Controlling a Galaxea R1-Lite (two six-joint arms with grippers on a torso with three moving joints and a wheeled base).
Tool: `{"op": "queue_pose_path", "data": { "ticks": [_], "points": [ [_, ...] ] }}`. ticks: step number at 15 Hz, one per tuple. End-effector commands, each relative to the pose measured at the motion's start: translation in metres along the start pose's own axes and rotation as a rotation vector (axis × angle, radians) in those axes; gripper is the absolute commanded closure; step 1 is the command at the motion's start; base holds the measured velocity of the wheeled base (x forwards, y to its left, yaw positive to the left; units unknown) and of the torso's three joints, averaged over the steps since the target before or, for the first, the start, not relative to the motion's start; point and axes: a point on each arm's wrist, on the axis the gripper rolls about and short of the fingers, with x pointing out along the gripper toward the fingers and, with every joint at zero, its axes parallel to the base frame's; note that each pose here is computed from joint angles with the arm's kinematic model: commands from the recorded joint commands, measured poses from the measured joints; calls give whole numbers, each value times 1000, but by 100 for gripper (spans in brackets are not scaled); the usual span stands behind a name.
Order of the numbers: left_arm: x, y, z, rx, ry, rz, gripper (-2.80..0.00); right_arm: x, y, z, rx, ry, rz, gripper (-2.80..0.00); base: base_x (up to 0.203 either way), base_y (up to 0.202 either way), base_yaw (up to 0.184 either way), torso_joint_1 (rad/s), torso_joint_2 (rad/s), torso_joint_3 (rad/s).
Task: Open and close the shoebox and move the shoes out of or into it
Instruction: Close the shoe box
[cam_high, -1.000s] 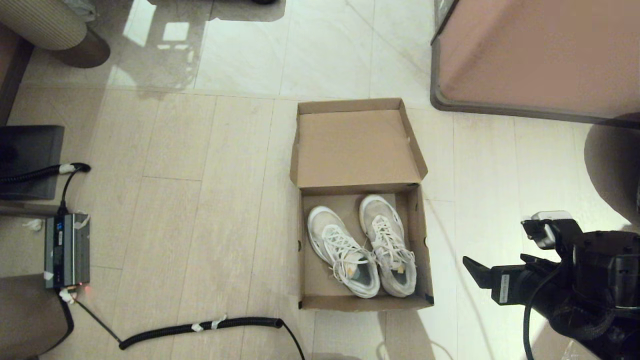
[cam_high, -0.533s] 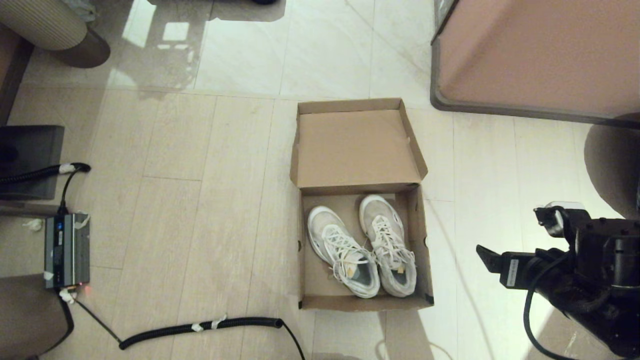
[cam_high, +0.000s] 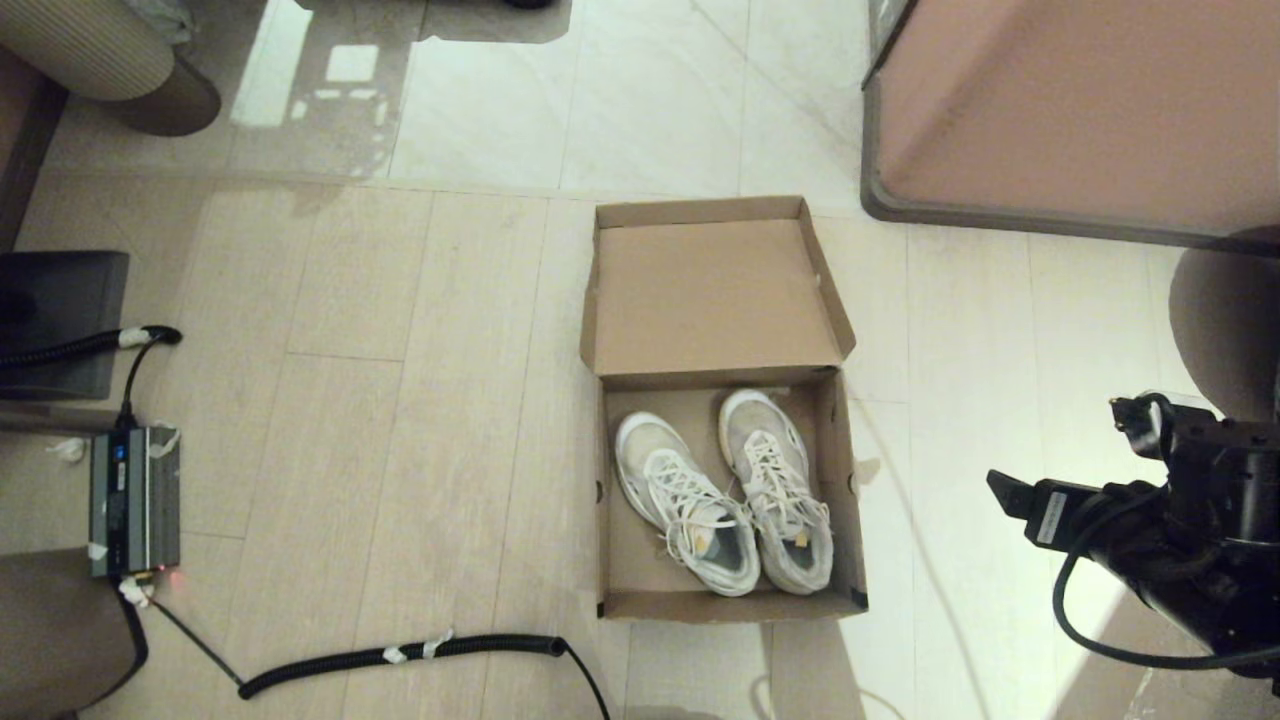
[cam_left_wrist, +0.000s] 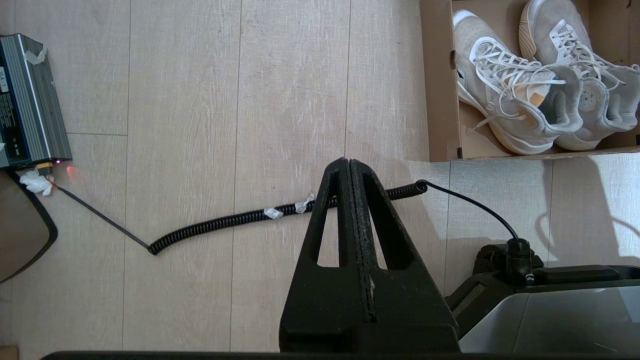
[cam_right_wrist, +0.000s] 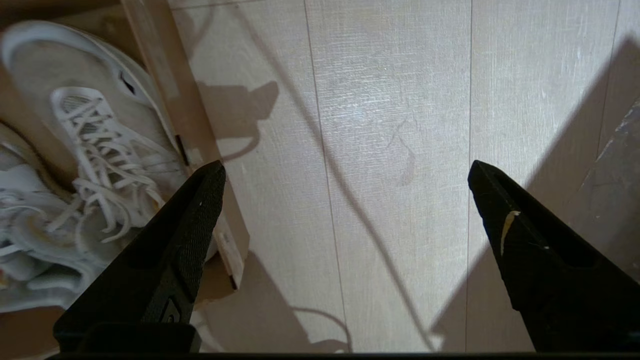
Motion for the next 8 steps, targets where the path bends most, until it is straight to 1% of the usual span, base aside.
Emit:
{"op": "queue_pose_path", "data": {
  "ticks": [1,2,3,4,6,7,8],
  "points": [
    [0,0,0,0,-2,0,0,-28,-9,14,40,-53,22,-280,0,0,0,0,0,0],
    [0,0,0,0,-2,0,0,-42,-15,17,60,-45,24,-280,0,0,0,0,0,0],
    [0,0,0,0,-2,0,0,-52,-21,16,79,-16,12,-280,0,0,0,0,0,0],
    [0,0,0,0,-2,0,0,-56,-32,17,104,0,-21,-280,0,0,0,0,0,0],
    [0,0,0,0,-2,0,0,-53,-57,25,172,-4,-109,-280,0,0,0,0,0,0],
    [0,0,0,0,-2,0,0,-52,-66,29,202,-5,-128,-280,0,0,0,0,0,0],
    [0,0,0,0,-2,0,0,-50,-71,31,248,8,-125,-280,0,0,0,0,0,0]
  ]
}}
